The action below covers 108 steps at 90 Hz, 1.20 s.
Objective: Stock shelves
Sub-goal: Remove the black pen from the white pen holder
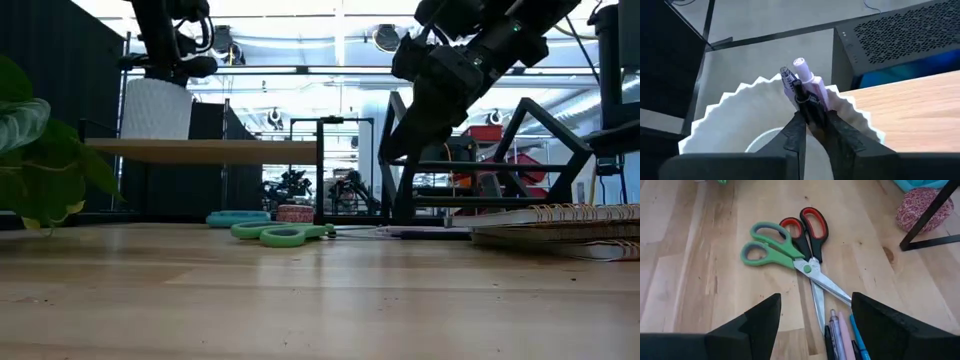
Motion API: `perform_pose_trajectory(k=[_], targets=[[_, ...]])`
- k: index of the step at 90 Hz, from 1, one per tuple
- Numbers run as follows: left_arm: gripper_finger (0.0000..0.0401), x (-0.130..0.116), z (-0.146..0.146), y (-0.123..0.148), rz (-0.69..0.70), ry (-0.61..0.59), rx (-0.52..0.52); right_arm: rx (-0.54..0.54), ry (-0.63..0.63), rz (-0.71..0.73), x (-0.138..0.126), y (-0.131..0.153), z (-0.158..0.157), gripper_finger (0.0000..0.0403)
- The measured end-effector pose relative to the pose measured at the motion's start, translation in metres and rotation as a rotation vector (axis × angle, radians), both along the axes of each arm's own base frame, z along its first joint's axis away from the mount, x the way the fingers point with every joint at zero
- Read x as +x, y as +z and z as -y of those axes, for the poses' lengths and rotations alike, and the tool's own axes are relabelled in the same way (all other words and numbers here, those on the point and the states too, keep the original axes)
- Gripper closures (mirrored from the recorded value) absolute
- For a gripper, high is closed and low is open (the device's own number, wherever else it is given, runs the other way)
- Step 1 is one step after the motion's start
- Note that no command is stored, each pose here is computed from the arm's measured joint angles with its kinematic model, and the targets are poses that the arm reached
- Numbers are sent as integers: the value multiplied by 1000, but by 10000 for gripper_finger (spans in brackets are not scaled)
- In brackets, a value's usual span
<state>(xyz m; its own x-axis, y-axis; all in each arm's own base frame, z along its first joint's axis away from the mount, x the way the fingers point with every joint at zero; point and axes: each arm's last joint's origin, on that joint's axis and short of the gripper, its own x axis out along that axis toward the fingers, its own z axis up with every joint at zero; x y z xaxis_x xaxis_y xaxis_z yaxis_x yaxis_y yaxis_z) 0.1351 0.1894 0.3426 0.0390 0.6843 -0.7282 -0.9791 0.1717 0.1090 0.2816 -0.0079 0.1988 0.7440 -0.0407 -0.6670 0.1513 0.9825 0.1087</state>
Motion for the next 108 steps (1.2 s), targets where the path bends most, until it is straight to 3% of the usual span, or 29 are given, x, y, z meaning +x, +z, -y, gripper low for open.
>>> perform_pose_trajectory(k=[35,49,108], targets=[[376,12,18,2,27,-125,-33,8,-4,0,0,0,-1,177],[398,9,28,9,55,-151,-8,7,-4,0,0,0,-1,177],[400,-19,57,41,159,-167,157,6,-4,0,0,0,-1,177]])
